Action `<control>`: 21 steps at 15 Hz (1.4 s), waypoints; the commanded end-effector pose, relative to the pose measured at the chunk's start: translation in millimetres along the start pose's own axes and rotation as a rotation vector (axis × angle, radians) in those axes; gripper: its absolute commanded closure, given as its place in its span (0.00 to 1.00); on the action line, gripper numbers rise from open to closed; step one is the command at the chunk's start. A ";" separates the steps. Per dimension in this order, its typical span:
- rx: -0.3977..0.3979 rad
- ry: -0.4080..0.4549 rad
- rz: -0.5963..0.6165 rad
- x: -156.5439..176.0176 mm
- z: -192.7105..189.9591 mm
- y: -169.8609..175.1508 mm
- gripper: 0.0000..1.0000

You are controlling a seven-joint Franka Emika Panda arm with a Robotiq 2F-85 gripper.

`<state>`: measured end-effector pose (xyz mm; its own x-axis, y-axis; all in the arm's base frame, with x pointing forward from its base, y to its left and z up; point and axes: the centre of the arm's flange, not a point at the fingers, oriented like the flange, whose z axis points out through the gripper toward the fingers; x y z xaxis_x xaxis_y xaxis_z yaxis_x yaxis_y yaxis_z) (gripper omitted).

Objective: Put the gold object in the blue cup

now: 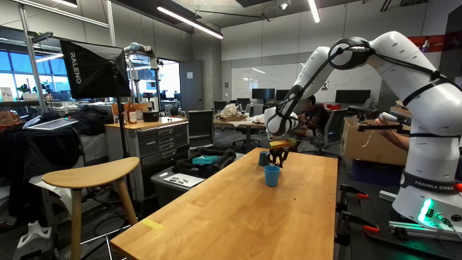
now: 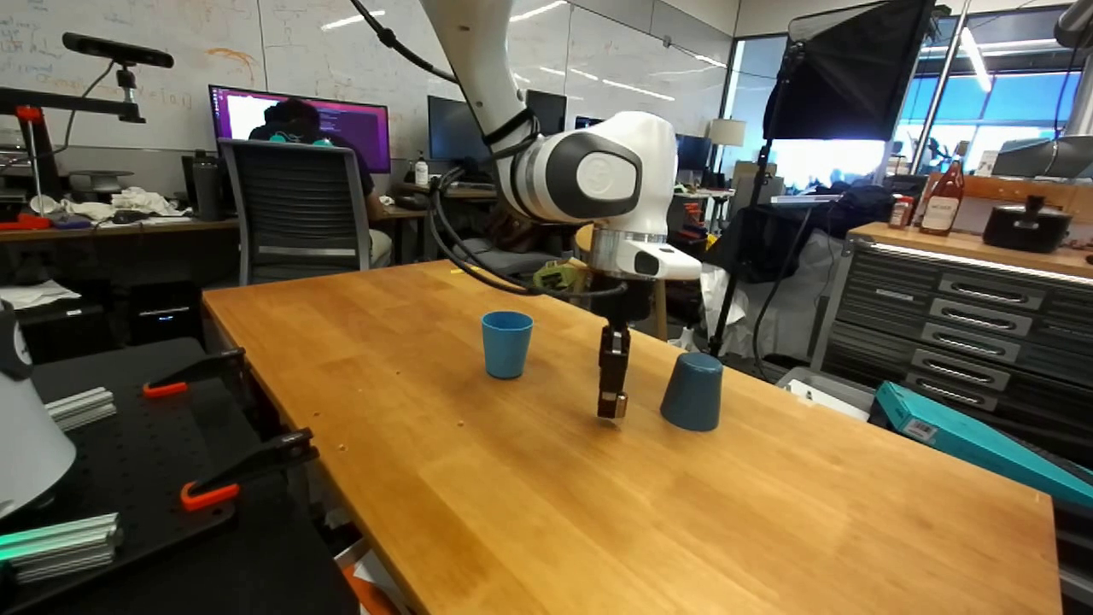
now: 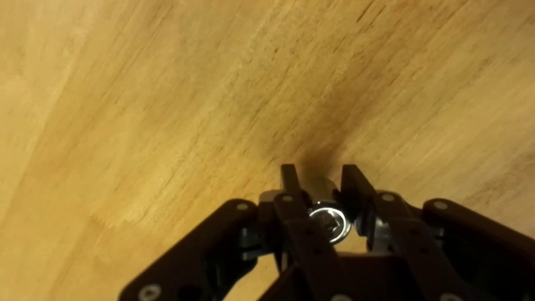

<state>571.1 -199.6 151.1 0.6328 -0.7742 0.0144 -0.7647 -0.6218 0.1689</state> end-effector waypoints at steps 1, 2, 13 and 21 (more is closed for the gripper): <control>0.042 -0.015 -0.076 -15.7 -67.0 11.6 0.88; 0.054 -0.024 -0.101 -20.7 -80.1 14.3 0.88; 0.088 -0.248 -0.404 -135.3 -105.9 -35.2 0.88; 0.111 -0.272 -0.420 -156.6 -102.6 -68.7 0.88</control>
<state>530.4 -24.6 231.7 0.8528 -0.4307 -0.2954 -0.4441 -0.8956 0.0238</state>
